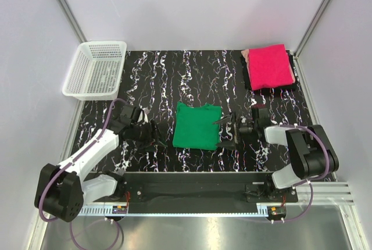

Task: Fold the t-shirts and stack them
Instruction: Neatly place the folded tshirt to the corner

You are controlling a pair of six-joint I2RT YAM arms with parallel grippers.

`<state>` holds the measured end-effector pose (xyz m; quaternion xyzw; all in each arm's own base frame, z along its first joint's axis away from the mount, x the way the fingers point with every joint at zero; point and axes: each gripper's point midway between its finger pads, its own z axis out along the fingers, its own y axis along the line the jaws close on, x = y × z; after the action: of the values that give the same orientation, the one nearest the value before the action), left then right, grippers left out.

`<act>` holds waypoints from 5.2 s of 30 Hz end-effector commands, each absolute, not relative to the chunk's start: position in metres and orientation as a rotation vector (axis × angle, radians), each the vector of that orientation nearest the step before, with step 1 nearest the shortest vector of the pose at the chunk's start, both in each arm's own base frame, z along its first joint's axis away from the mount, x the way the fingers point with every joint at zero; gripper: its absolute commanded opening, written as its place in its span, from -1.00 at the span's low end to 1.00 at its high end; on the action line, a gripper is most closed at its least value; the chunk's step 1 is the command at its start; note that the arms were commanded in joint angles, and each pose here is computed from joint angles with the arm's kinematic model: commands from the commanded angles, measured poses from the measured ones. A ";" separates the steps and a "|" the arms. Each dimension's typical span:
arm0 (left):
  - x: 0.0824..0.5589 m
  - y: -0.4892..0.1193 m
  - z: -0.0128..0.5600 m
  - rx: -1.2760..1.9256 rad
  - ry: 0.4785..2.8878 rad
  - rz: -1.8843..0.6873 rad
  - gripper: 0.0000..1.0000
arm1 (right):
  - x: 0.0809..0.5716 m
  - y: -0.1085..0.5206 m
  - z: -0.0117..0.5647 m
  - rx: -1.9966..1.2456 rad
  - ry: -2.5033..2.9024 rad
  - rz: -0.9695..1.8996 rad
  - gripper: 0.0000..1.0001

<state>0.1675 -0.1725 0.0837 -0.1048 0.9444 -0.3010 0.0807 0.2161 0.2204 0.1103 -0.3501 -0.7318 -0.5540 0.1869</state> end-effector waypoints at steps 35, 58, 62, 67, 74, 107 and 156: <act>0.175 -0.168 0.107 -0.275 2.833 -0.829 0.22 | 0.269 0.230 0.097 0.201 -3.086 -1.584 0.94; 0.180 -0.168 0.099 -0.277 2.876 -0.792 0.21 | 0.265 0.206 0.049 0.054 -3.070 -1.211 0.99; 0.176 -0.167 0.098 -0.277 2.880 -0.797 0.20 | 0.272 0.209 0.042 0.068 -3.054 -1.223 1.00; 0.174 -0.166 0.096 -0.282 2.889 -0.786 0.20 | 0.278 0.220 0.042 0.071 -3.017 -1.325 1.00; 0.188 -0.158 0.094 -0.310 2.887 -0.678 0.22 | 0.273 0.220 0.024 0.053 -2.986 -1.325 0.99; 0.270 -0.218 0.066 -0.373 2.784 -1.283 0.26 | 0.257 0.221 0.012 0.023 -2.917 -1.334 0.99; 0.248 -0.242 -0.064 -0.315 2.967 -1.164 0.23 | 0.264 0.228 -0.024 -0.095 -2.938 -1.248 0.99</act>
<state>0.2841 -0.2761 0.0290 -0.0533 0.8604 -0.5067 0.0034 0.2672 0.2432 0.0411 -0.0137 -0.8714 -0.4901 -0.0169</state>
